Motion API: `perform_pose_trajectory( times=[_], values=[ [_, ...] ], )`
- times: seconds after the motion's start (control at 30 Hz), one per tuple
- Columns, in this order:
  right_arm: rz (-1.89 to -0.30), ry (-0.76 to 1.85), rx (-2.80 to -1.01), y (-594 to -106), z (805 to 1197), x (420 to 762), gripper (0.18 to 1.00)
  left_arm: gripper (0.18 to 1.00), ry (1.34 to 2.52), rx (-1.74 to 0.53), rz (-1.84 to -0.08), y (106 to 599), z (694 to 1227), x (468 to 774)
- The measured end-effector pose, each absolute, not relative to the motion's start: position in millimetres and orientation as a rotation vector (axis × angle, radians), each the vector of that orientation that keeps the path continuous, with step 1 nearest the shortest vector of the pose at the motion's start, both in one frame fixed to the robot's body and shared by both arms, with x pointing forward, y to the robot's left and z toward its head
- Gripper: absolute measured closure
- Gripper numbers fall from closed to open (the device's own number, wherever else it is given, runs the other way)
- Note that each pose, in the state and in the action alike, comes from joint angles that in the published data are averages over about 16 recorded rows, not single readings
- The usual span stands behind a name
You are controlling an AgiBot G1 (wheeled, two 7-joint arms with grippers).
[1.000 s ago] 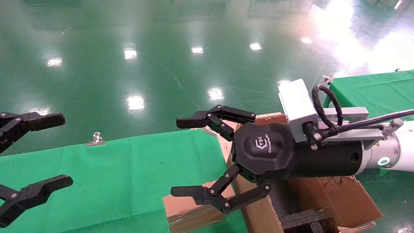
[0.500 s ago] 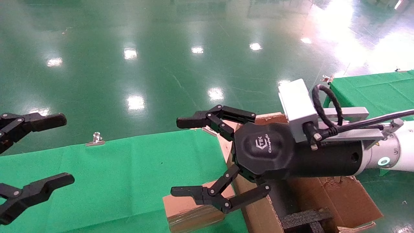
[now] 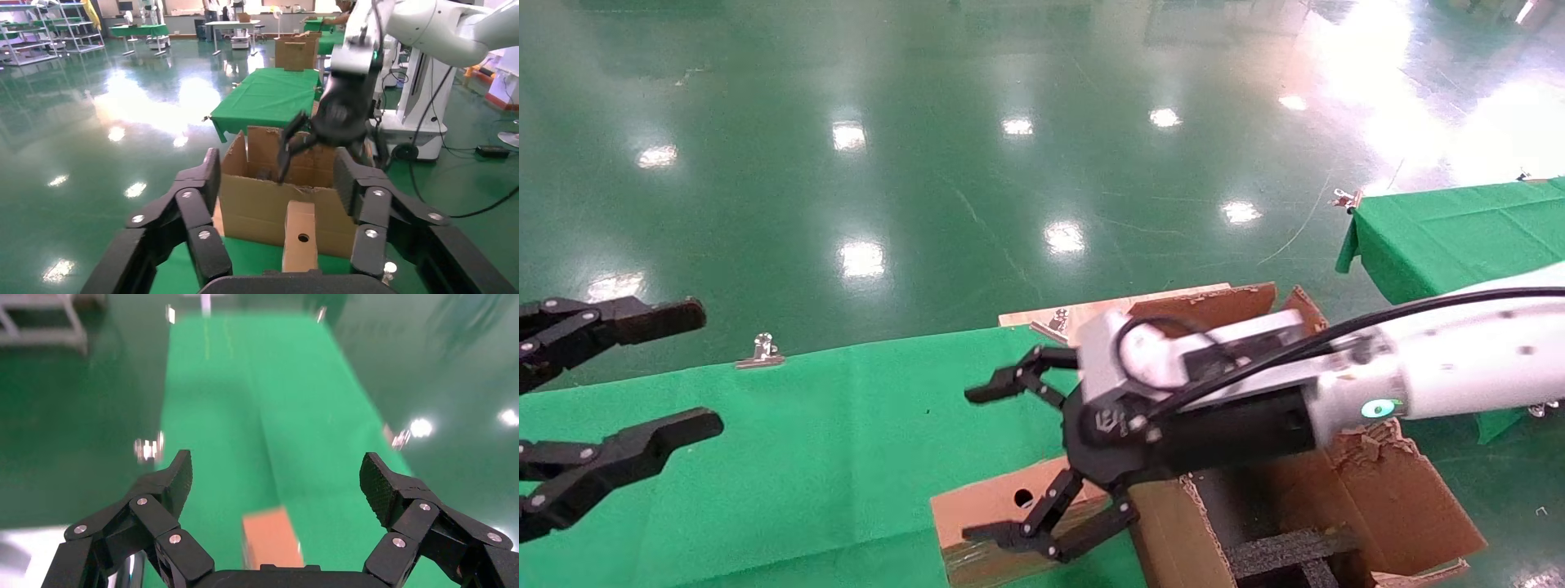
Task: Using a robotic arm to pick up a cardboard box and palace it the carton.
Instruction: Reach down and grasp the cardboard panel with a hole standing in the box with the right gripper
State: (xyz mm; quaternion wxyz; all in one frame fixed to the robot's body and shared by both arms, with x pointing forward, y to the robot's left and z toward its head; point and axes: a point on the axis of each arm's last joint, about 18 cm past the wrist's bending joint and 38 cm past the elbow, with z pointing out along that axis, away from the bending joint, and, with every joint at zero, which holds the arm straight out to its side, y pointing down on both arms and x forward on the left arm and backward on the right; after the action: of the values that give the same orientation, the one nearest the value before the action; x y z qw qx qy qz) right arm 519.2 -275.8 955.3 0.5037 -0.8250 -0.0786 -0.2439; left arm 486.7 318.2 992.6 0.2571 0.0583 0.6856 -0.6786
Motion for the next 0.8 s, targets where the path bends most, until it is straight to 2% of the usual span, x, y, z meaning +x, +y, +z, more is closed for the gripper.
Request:
perform_pose_trajectory(
  times=[0.1, 0.63, 0.8],
  values=[
    [-0.604, -0.190, -2.079, -270, 947, 530, 0.178, 0.466, 1.860, 0.158, -1.841, 318, 993, 487],
    [-0.700, -0.284, -2.446, -247, 922, 571, 0.178, 0.836, 1.860, 0.158, -1.841, 318, 993, 487],
    [-0.733, -0.339, -2.525, -243, 921, 577, 0.178, 0.906, 1.860, 0.158, -1.841, 318, 993, 487]
  ],
)
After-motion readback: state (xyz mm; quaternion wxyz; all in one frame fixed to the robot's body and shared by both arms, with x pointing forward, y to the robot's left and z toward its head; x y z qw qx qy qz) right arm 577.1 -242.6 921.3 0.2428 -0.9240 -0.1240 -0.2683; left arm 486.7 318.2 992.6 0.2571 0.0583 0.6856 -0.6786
